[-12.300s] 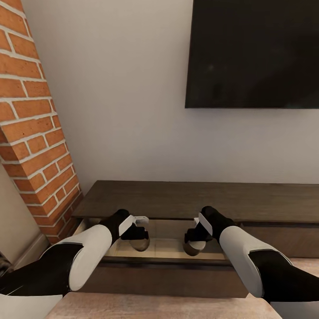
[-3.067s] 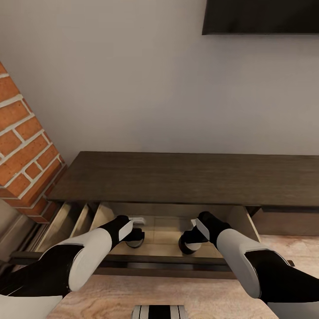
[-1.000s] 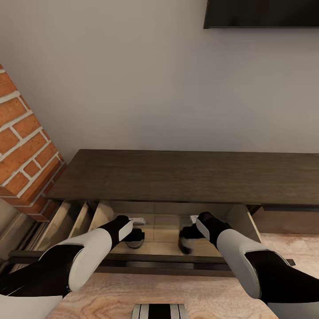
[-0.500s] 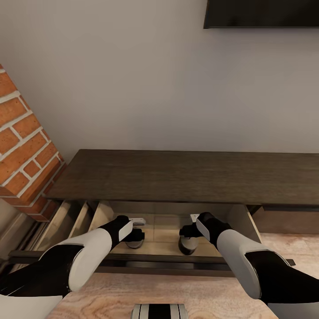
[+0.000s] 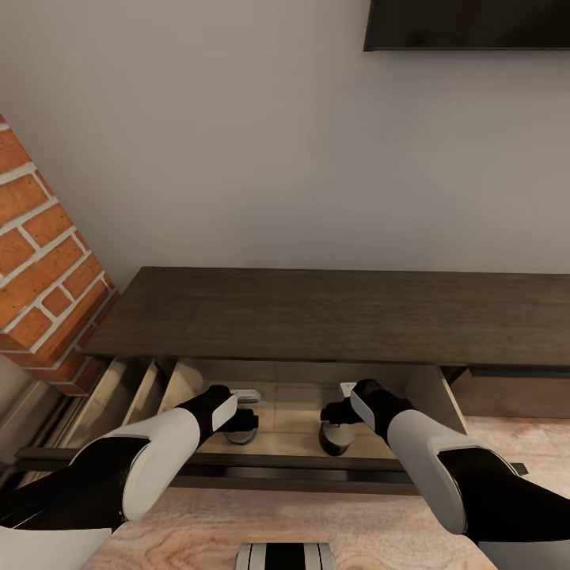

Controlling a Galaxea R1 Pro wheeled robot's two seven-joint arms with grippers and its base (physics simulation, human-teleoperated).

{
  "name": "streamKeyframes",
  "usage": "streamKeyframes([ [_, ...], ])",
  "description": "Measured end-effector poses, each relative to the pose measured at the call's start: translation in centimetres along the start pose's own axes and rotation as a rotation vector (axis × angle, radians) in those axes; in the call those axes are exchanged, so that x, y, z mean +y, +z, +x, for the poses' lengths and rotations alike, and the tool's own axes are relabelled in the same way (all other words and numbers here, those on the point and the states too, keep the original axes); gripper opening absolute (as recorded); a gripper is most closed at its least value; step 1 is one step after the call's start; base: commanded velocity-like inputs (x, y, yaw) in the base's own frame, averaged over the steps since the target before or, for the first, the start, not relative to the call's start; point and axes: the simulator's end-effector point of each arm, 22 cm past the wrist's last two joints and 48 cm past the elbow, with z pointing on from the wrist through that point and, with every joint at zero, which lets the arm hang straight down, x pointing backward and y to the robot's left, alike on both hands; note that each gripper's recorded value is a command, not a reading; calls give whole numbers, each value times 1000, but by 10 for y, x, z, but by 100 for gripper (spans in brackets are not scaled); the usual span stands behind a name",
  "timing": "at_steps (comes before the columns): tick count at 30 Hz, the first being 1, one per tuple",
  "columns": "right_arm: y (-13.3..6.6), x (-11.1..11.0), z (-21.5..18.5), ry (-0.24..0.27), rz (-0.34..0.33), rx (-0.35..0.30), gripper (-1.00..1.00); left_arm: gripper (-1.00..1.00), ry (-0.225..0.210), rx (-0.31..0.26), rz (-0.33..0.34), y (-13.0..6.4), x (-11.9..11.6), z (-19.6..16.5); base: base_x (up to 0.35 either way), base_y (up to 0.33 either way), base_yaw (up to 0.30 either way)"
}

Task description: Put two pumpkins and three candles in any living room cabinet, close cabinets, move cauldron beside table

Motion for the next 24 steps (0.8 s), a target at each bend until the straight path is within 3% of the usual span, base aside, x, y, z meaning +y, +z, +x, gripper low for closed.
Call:
streamKeyframes([
  [10, 0, 0, 0, 0, 0, 1, 100, 100, 0, 5, 1, 0, 0, 1, 0, 0, 0],
  [16, 0, 0, 0, 0, 0, 2, 100, 100, 14, 105, 8, -2, -2, 22, 0, 0, 0],
  [24, 0, 0, 1, -1, 1, 3, 100, 100, 18, 125, 7, -3, -1, 25, 0, 0, 0],
])
